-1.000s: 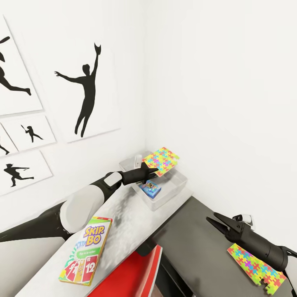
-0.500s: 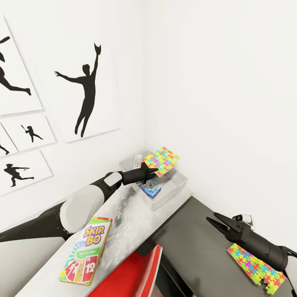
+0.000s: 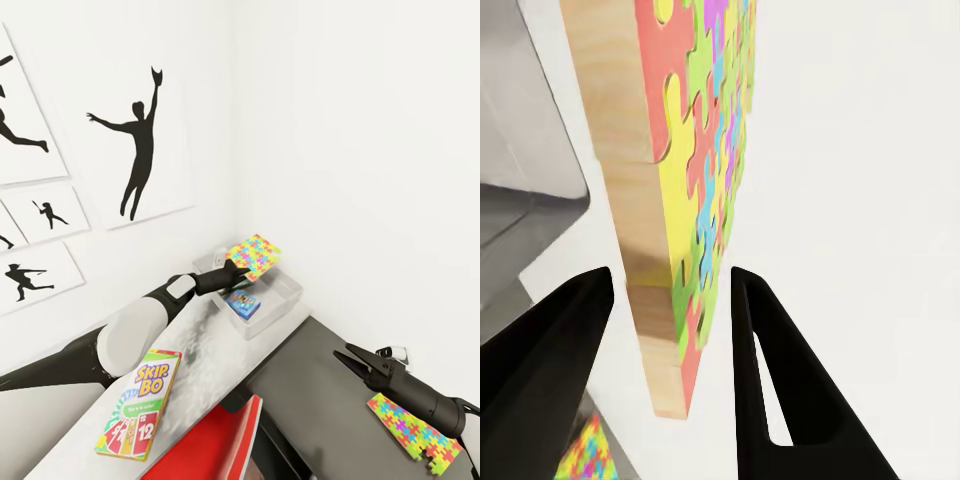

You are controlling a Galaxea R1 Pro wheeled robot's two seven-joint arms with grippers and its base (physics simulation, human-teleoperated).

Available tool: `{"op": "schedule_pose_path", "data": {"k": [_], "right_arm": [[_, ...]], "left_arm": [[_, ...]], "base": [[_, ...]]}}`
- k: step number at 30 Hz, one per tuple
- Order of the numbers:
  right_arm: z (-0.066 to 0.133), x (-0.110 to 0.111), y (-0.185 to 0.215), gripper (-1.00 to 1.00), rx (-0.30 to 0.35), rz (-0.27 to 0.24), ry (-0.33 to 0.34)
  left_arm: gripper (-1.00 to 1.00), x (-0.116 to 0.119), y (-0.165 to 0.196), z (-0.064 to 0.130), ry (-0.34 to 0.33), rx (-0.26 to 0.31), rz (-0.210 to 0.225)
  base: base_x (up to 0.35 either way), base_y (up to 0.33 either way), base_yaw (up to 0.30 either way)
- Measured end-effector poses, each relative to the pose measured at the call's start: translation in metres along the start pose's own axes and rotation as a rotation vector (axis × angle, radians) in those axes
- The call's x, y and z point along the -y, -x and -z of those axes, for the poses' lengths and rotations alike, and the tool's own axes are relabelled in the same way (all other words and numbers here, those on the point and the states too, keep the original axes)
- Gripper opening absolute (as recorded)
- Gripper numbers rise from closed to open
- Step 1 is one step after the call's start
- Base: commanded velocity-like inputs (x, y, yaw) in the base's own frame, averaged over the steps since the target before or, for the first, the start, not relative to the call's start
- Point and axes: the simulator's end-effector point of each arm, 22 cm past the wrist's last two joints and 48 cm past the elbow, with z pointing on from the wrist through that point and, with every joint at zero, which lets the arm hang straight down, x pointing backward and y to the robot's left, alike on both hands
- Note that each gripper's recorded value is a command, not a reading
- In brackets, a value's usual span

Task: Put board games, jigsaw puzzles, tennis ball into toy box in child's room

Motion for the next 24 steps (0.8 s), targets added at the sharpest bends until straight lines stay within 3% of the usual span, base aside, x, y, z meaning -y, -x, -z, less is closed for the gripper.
{"op": "schedule_pose_path", "data": {"k": [5,24], "right_arm": [[0.0,0.003,-0.001,1.0,-0.001,-0.006,-0.004],[0.0,0.017,-0.003,1.0,-0.006,-0.031,-0.021]], "left_arm": [[-1.0,-0.024,0.007,0.001,0.099,0.019,-0.012],[-1.0,-0.048,0.008,-0.004,0.129,0.024,0.006]], "base": [[0.0,0.0,0.0],[0.0,0.0,0.0]]}}
